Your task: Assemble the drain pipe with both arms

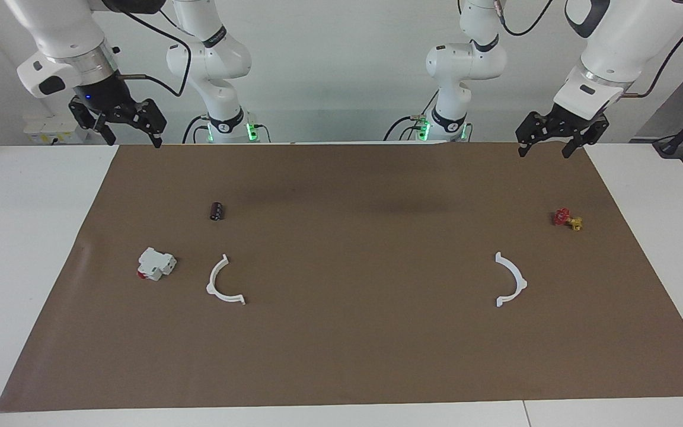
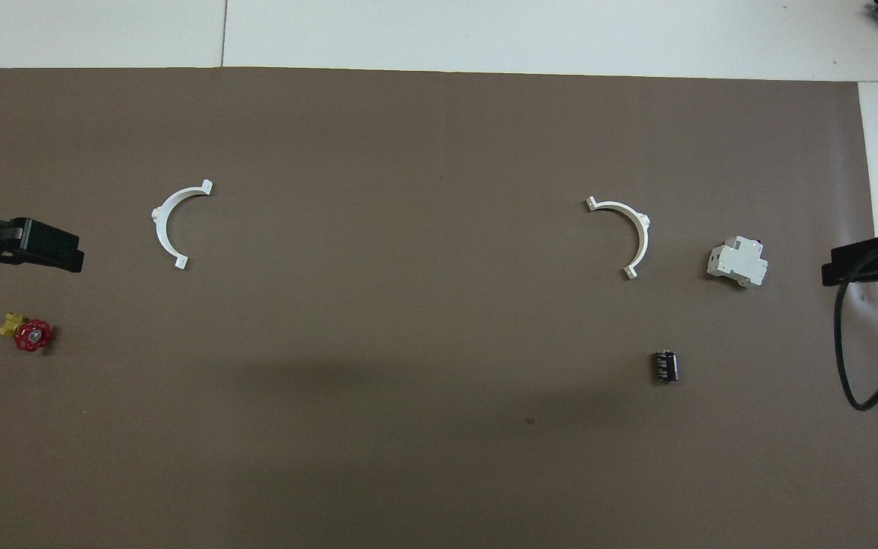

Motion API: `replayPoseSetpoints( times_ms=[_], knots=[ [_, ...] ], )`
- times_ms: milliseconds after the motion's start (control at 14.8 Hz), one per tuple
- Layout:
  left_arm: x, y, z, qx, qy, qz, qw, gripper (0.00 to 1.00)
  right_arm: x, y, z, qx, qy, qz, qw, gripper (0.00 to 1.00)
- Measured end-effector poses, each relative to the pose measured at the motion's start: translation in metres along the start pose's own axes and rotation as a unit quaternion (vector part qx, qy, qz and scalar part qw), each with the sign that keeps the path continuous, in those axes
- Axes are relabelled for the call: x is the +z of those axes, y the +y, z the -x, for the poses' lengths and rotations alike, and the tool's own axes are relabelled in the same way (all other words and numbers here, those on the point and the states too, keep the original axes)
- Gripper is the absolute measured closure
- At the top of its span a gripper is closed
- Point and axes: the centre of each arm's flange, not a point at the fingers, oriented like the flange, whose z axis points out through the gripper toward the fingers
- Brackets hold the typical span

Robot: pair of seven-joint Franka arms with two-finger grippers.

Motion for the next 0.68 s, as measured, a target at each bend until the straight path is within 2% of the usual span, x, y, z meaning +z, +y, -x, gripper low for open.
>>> replayPoseSetpoints(
  times_ms=[678],
  knots=[
    [0.0,0.0,0.0,0.0,0.0,0.0,1.0,0.0,0.0031,0.0011,-0.0001,0.003,-0.003,0.0,1.0,0.0]
  ],
)
